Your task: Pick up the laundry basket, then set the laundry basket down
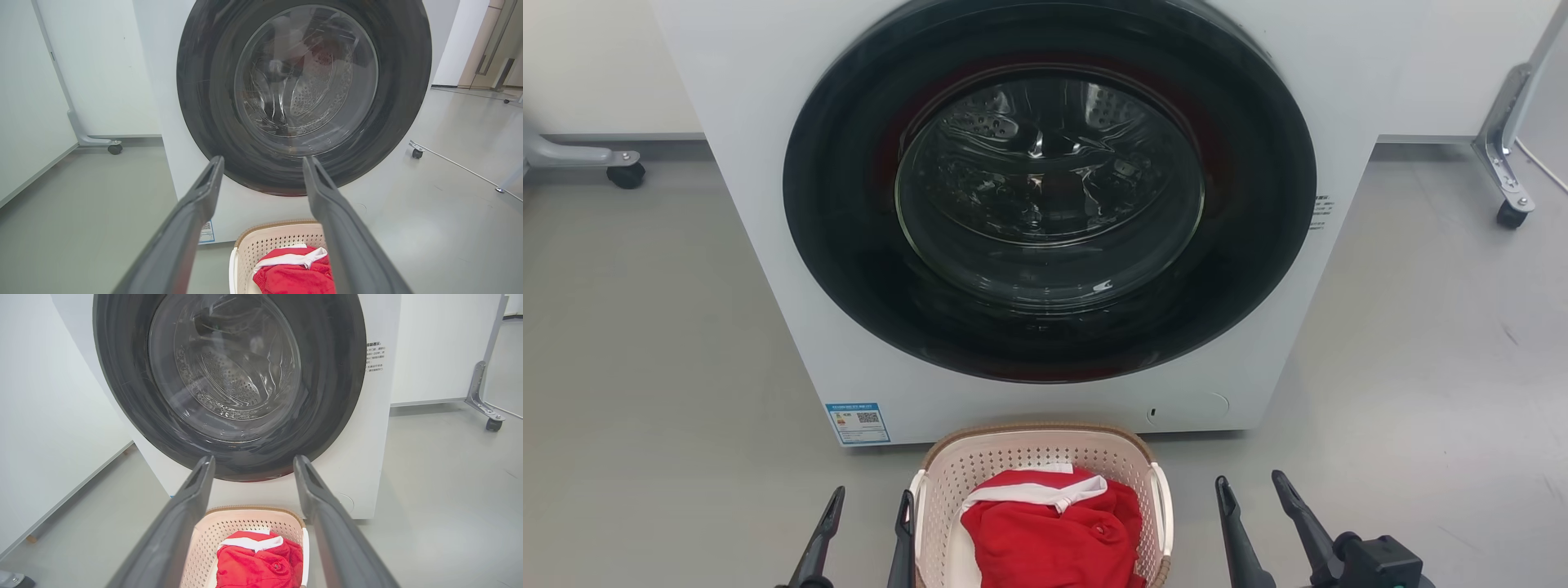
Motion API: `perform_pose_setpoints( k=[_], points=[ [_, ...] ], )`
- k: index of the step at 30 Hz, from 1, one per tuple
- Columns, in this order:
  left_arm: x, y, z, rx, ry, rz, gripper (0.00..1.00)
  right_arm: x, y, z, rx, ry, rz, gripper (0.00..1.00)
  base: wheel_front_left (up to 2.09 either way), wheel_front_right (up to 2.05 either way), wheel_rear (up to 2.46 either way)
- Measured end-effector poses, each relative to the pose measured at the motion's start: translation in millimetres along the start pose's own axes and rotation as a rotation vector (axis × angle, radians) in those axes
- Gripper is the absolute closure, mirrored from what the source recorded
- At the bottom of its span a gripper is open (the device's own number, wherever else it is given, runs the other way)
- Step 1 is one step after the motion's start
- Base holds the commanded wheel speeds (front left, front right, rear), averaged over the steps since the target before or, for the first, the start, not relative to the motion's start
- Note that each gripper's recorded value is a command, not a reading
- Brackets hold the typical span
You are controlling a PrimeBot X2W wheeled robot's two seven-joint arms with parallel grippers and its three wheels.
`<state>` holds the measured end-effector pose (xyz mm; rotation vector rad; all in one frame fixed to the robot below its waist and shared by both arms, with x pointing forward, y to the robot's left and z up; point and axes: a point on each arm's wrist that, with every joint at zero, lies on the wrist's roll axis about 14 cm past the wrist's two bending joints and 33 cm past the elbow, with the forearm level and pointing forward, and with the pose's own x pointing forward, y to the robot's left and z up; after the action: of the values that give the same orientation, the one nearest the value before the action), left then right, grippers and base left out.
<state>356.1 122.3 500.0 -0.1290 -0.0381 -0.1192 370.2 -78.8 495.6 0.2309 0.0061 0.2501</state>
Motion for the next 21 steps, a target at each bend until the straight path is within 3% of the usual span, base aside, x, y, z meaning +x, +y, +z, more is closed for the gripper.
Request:
perform_pose_setpoints(
  k=[21],
  points=[
    [-5.0, 7.1, 1.3, -0.018, -0.004, 0.028, 0.00, -2.2, -8.1, 9.4, -0.009, -0.030, -0.026, 0.00, 0.00, 0.00, 0.00]
  ],
)
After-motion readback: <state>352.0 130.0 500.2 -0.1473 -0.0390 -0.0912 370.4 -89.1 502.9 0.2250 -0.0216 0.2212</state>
